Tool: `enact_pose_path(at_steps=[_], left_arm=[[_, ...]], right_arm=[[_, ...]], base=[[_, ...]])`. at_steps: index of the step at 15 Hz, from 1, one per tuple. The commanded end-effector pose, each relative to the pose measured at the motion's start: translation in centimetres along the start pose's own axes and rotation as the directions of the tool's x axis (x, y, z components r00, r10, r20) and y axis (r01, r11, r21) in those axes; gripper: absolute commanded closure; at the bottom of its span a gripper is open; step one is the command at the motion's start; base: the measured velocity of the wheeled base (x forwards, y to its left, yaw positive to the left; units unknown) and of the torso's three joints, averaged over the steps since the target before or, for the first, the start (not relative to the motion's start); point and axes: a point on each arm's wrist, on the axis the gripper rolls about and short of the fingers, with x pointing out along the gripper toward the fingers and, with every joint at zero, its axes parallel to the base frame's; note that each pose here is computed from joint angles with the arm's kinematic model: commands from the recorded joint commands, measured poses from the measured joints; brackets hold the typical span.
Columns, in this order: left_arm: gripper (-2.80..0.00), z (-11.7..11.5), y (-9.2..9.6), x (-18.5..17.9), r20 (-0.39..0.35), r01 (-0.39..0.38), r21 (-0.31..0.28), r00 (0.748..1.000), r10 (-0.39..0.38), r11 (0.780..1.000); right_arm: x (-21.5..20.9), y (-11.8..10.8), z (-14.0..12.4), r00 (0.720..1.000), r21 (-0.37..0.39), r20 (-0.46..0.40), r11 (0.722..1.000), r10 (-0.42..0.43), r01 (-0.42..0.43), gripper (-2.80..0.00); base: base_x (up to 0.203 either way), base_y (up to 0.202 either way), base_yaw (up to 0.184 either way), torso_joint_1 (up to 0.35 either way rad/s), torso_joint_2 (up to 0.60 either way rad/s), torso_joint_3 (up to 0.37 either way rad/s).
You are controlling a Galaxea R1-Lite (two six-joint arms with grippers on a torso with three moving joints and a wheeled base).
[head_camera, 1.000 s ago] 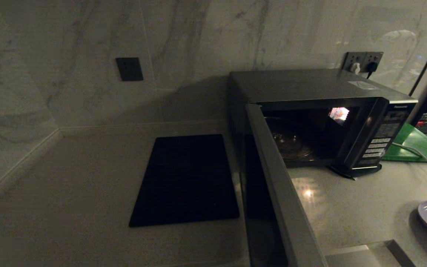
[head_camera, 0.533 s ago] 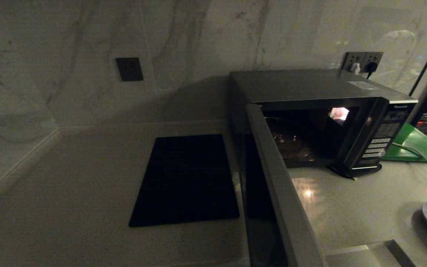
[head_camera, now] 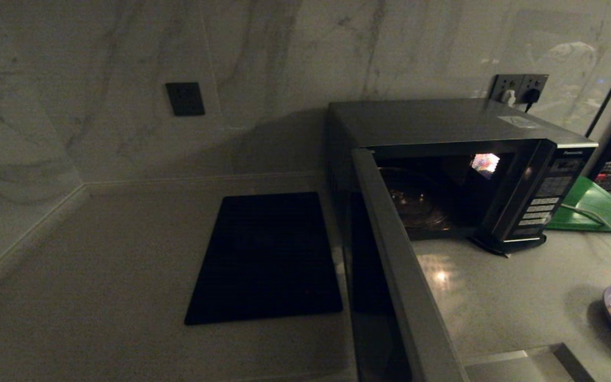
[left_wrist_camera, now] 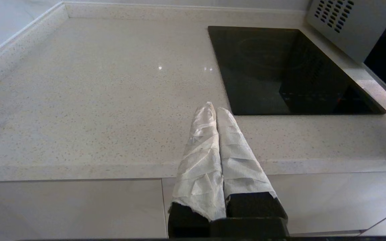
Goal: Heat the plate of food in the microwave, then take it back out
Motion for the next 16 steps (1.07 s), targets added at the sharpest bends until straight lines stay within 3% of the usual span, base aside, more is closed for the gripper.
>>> enact_pose_path(at_steps=[1,5,8,11,12,16], left_arm=[[0.00,0.0,0.0,0.0,0.001,0.001,-0.001,1.000,-0.001,1.000],[0.00,0.0,0.0,0.0,0.001,-0.001,-0.001,1.000,0.001,1.000],[0.00,0.0,0.0,0.0,0.001,-0.001,-0.001,1.000,0.001,1.000],[0.00,0.0,0.0,0.0,0.001,-0.001,-0.001,1.000,0.001,1.000],[0.00,0.0,0.0,0.0,0.001,-0.001,-0.001,1.000,0.001,1.000],[0.00,0.0,0.0,0.0,0.001,-0.001,-0.001,1.000,0.001,1.000]], right_arm=[[-1.2,0.0,0.2,0.999,0.003,0.021,1.000,0.030,-0.031,-2.80],[-5.5,0.0,0.6,0.983,-0.029,0.088,0.987,0.162,-0.160,-2.80],[-9.5,-0.5,0.3,0.949,-0.110,0.145,0.958,0.280,-0.266,-2.80],[-12.8,-1.1,0.0,0.909,-0.200,0.212,0.926,0.359,-0.319,-2.80],[-13.9,-1.2,-0.3,0.892,-0.232,0.234,0.913,0.386,-0.334,0.00],[-17.2,-1.3,-2.1,0.828,-0.411,0.261,0.834,0.495,-0.369,0.00]], base=[[0.000,0.000,0.000,0.000,0.00,0.000],[0.000,0.000,0.000,0.000,0.00,0.000],[0.000,0.000,0.000,0.000,0.00,0.000],[0.000,0.000,0.000,0.000,0.00,0.000],[0.000,0.000,0.000,0.000,0.00,0.000],[0.000,0.000,0.000,0.000,0.00,0.000]])
